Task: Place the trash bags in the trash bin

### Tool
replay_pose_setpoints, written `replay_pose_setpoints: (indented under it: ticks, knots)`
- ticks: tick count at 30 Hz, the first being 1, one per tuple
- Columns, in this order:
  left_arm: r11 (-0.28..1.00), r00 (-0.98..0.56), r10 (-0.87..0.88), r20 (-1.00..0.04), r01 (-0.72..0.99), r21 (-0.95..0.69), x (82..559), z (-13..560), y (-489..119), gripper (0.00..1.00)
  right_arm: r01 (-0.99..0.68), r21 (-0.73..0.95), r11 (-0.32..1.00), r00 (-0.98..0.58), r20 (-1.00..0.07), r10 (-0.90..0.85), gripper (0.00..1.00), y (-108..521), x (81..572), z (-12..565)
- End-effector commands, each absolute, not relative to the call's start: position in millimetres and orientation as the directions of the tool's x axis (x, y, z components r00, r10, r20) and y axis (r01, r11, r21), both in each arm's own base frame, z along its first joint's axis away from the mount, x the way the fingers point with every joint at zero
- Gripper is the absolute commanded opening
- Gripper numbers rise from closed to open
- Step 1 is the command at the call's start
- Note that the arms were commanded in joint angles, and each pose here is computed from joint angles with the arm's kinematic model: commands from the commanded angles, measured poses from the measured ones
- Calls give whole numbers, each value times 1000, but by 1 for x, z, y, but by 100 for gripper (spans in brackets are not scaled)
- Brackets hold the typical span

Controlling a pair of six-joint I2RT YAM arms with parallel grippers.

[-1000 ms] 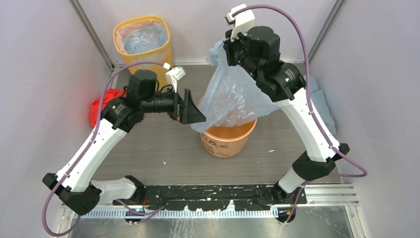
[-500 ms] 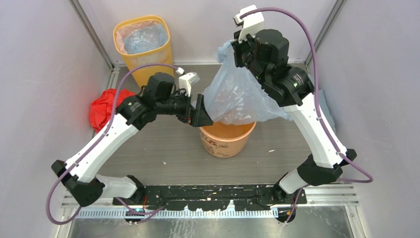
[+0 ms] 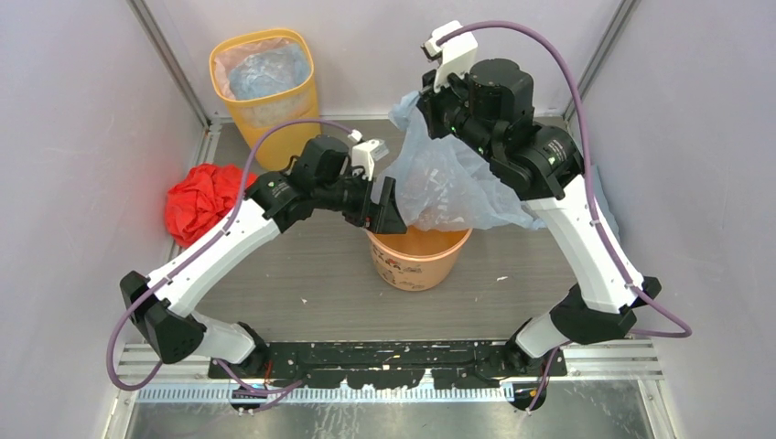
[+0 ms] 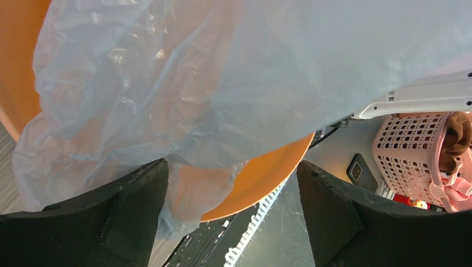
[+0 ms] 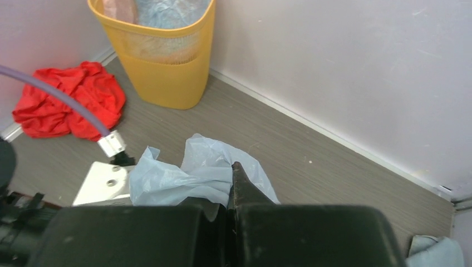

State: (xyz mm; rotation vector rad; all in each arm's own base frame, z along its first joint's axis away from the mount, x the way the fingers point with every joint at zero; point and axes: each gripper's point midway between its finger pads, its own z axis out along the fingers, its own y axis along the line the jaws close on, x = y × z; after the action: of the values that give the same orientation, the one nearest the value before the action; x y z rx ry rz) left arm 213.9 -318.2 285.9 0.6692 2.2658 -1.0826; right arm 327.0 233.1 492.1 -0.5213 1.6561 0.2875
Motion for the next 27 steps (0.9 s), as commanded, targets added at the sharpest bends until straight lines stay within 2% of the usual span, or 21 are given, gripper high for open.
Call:
replay_pose_setpoints:
  ticks: [1,15,27]
  knots:
    - [565,-726,211,-655,637,-524,214,283,-316,86,-552,-71,831,-77,-988,-136,1,251,315,497]
    - [630,-725,264,-636,629,-456,193,288,-279,89,-521,-40,853,-136,-982,-129,1,256,316,465]
    - [631,-675,215,-706,648,-427,180,325,-258,92,-527,-15,850,-127,-987,-96,1,254,309,475]
